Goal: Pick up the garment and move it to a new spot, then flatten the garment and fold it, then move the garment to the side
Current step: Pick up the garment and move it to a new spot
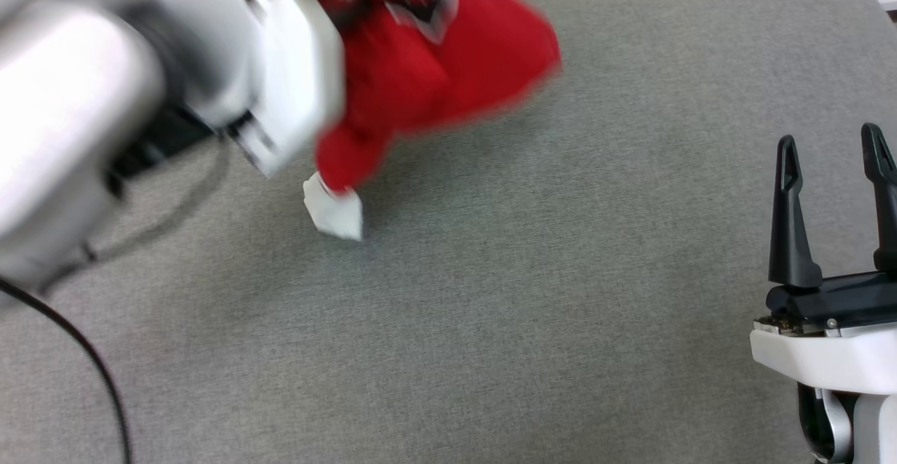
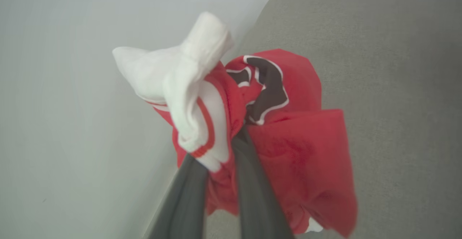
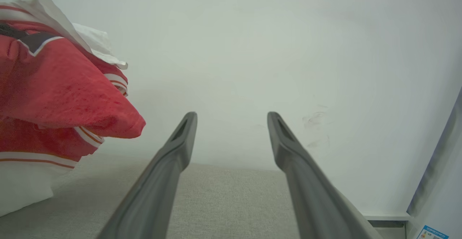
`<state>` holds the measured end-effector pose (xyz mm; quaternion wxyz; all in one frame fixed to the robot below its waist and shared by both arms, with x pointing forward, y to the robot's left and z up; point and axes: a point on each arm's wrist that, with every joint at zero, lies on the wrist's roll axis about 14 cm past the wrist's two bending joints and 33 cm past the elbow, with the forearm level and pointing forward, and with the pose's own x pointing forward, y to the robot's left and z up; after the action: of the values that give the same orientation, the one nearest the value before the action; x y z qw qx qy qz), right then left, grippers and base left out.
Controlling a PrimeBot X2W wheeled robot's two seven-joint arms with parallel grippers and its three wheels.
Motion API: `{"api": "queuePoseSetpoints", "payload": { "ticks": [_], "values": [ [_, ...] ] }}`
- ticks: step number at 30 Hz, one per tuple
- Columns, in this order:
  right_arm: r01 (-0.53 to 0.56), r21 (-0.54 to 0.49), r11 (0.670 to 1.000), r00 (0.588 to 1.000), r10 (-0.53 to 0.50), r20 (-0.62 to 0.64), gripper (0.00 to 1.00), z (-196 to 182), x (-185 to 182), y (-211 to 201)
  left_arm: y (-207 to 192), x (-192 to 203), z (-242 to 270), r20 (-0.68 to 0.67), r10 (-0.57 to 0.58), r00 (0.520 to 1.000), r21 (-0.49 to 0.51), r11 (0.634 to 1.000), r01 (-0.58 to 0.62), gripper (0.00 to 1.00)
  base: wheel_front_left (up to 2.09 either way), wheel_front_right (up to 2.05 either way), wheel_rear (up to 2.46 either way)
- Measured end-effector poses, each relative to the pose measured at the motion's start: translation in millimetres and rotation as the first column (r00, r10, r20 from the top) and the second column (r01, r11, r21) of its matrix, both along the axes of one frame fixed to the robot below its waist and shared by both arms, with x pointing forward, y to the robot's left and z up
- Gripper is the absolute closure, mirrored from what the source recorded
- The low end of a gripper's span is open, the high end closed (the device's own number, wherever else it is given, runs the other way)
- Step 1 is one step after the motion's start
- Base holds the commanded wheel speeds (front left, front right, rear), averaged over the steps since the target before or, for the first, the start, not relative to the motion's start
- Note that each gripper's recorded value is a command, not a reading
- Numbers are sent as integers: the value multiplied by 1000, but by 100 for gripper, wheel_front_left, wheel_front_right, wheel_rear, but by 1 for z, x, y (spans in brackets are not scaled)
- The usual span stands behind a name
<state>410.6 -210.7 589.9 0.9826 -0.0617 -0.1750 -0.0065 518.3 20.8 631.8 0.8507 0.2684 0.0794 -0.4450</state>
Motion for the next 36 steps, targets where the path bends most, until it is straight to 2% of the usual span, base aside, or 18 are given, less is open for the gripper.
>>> {"api": "queuePoseSetpoints", "payload": {
  "ticks": [5,10,13,19,22,24,25,26,27,31,36],
  "values": [
    [15,1,1000,1000,-15,-7,0,-2,-2,-5,-42,-40,-61,-143,-134,981,-4,991,135,100,0,0,0],
    [17,2,1000,999,-17,-27,0,-9,1,-6,-74,-81,-125,-304,-212,929,-26,976,214,100,0,0,0],
    [25,7,1000,999,-25,-42,0,-15,5,-9,-87,-109,-164,-419,-236,877,-57,971,234,100,0,0,0],
    [45,9,999,996,-45,-78,0,-28,8,-16,-98,-161,-227,-566,-241,788,-47,964,261,100,0,0,0],
    [51,7,999,995,-51,-84,0,-30,9,-18,-105,-174,-237,-598,-248,762,-72,964,257,100,0,0,0],
    [53,8,999,995,-52,-85,0,-30,8,-19,-108,-171,-236,-576,-254,777,-90,964,248,100,0,0,0],
    [54,9,999,995,-53,-85,0,-29,8,-19,-109,-169,-234,-566,-255,784,-103,965,240,87,0,0,0],
    [55,10,998,995,-54,-84,0,-29,7,-20,-112,-166,-230,-545,-261,796,-123,965,232,5,0,0,0],
    [54,11,998,995,-53,-82,0,-28,6,-19,-114,-159,-223,-513,-266,816,-144,964,224,0,0,0,0],
    [48,9,999,997,-48,-68,0,-22,1,-17,-127,-137,-181,-355,-290,889,-251,945,209,0,0,0,0],
    [39,9,999,998,-38,-48,0,-14,-7,-13,-131,-123,-124,-174,-269,947,-384,904,186,0,0,0,0]
  ]
}}
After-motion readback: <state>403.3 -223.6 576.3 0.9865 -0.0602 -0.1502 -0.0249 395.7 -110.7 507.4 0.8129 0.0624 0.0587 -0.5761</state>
